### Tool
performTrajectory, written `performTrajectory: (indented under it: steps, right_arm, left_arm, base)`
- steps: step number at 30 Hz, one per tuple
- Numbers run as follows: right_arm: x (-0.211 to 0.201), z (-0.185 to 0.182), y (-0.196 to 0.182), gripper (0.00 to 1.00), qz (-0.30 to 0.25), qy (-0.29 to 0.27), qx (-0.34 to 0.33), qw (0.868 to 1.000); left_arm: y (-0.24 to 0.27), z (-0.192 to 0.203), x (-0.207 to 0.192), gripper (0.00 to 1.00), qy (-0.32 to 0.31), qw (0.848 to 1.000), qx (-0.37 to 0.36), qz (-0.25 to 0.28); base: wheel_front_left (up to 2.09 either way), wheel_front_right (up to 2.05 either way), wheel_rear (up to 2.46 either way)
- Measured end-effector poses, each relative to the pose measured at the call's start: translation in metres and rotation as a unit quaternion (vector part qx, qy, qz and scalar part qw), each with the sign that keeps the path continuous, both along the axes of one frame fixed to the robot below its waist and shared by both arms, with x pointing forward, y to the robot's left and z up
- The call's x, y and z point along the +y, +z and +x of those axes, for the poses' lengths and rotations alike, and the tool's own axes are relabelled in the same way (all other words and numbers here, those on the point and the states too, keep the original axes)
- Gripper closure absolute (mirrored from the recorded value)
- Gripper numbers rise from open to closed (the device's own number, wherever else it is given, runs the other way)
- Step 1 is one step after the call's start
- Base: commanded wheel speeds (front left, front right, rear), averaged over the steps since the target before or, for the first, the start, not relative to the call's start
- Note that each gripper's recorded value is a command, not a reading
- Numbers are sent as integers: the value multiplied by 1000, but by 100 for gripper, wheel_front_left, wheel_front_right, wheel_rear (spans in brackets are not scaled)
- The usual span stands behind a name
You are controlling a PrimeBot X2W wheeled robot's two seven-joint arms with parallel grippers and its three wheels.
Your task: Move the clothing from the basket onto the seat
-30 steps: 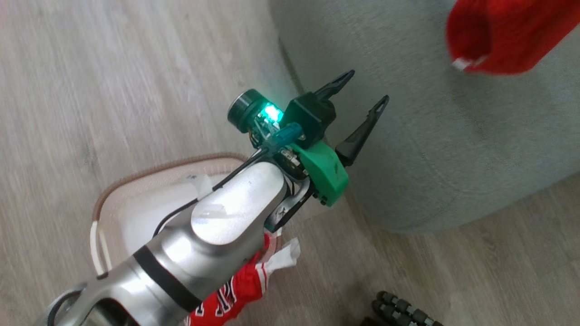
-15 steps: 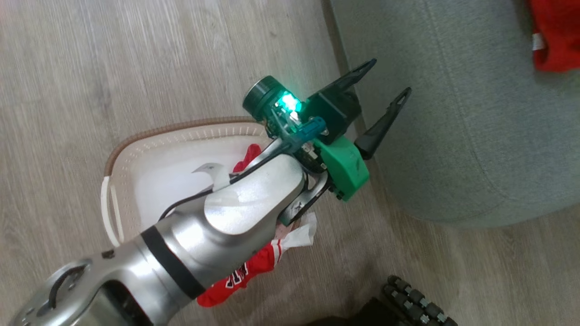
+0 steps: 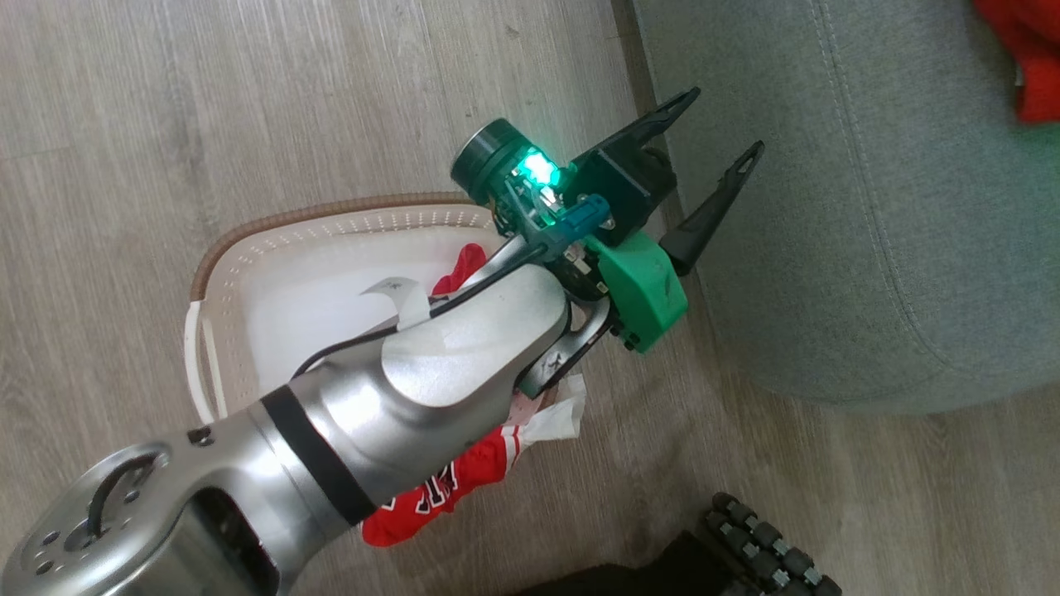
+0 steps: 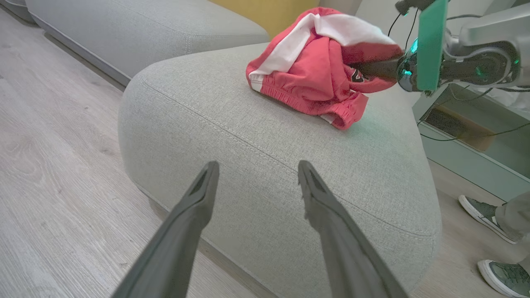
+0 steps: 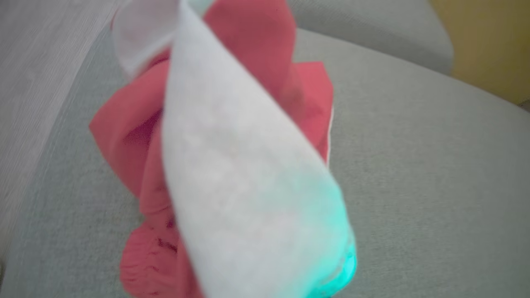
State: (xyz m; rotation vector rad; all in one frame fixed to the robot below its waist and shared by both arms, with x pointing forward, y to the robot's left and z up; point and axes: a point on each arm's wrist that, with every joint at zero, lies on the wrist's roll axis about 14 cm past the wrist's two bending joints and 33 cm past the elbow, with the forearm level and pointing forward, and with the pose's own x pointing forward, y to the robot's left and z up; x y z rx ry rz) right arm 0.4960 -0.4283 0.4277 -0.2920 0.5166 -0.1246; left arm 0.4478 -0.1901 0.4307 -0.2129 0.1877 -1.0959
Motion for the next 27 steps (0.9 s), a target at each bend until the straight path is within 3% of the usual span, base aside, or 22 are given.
performTrajectory:
  steps: [6, 7, 8, 9, 10, 19, 27]
  right_arm:
    - [6, -3, -8, 100, 9, 8, 38, 999]
    - [6, -1, -5, 92, 9, 8, 37, 999]
    - [5, -2, -4, 50, 8, 7, 43, 999]
    - [5, -2, -3, 16, 7, 7, 48, 999]
    - [4, -3, -1, 0, 5, 7, 49, 999]
    - [3, -16, 25, 0, -4, 8, 53, 999]
    - [5, -37, 76, 0, -11, 19, 15, 1000]
  left_arm:
    - [3, 0, 2, 0, 4, 1000, 2, -3]
    - [4, 0, 3, 0, 4, 1000, 1, -2]
    - [6, 0, 3, 0, 5, 1000, 1, -2]
    - [7, 0, 3, 0, 6, 1000, -1, -2]
    - [10, 0, 4, 0, 7, 1000, -5, -3]
    - [37, -7, 7, 0, 12, 999, -31, 3]
    - [68, -27, 17, 0, 31, 999, -40, -4]
  base:
    - [0, 0, 0]
    - [0, 0, 0]
    - [0, 0, 0]
    - [0, 0, 0]
    - [0, 0, 0]
    - [0, 0, 0]
    - [0, 0, 0]
